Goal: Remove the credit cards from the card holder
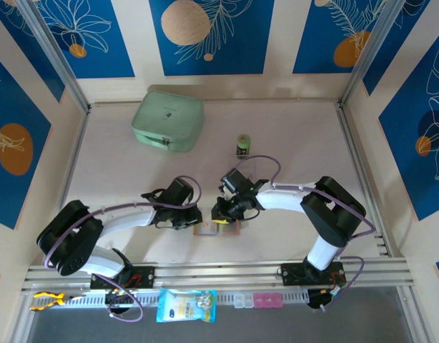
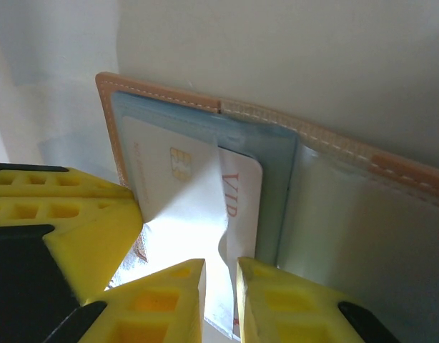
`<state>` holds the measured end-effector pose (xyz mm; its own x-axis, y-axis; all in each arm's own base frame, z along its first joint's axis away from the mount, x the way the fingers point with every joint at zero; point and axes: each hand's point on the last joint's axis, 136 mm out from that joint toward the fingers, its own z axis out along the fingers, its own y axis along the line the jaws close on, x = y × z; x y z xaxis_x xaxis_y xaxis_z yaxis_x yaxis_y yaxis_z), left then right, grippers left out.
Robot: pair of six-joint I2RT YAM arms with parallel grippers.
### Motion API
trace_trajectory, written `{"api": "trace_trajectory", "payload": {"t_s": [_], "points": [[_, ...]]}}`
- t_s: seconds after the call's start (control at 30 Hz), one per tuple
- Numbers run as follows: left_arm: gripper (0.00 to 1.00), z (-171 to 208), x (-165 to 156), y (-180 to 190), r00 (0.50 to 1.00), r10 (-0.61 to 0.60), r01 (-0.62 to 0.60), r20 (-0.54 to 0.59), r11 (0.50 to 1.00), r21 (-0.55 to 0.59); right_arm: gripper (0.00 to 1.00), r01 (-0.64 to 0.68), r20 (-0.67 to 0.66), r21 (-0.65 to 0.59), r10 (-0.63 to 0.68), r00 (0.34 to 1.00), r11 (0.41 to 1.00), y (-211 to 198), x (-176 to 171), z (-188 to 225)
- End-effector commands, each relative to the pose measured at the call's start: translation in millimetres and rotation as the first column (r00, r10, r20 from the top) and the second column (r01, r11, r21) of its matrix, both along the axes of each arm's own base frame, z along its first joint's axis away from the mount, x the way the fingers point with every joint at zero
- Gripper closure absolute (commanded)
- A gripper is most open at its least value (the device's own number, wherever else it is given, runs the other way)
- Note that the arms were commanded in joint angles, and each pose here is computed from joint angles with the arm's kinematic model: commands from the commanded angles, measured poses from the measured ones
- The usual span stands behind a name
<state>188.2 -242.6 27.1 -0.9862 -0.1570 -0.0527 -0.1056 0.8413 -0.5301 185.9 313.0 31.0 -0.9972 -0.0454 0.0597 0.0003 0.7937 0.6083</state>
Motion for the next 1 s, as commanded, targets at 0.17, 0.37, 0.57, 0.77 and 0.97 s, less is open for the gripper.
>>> {"api": "trace_trajectory", "payload": {"t_s": [0.17, 0.37, 0.57, 0.77, 0.97], "points": [[0.87, -14.4, -12.7, 16.1, 0.998, 0.025, -0.022, -0.056, 0.998, 0.056, 0.76, 0.010, -0.008, -0.110, -0.011, 1.000, 0.994, -18.1, -4.6, -11.6], [0.87, -11.7, -11.7, 15.2, 0.998, 0.026, -0.024, -0.049, 0.999, 0.048, 0.75, -0.001, 0.026, -0.113, 0.004, 1.000, 0.994, -19.6, -0.4, -3.5], [0.87, -8.6, -11.8, 15.5, 0.999, 0.025, -0.023, -0.043, 0.999, 0.045, 0.75, 0.000, 0.053, -0.096, 0.005, 0.999, 0.995, -18.8, 1.6, 4.2], [0.87, 4.2, -6.7, 11.7, 1.000, 0.015, -0.015, -0.019, 0.999, 0.035, 0.75, 0.010, 0.059, -0.070, -0.006, 0.998, 0.998, -19.4, 0.4, 11.8], [0.88, 19.8, -0.1, 0.1, 1.000, -0.010, 0.010, 0.010, 1.000, -0.009, 0.75, 0.027, 0.049, -0.054, -0.024, 0.999, 0.998, -22.1, 1.0, 13.5]]}}
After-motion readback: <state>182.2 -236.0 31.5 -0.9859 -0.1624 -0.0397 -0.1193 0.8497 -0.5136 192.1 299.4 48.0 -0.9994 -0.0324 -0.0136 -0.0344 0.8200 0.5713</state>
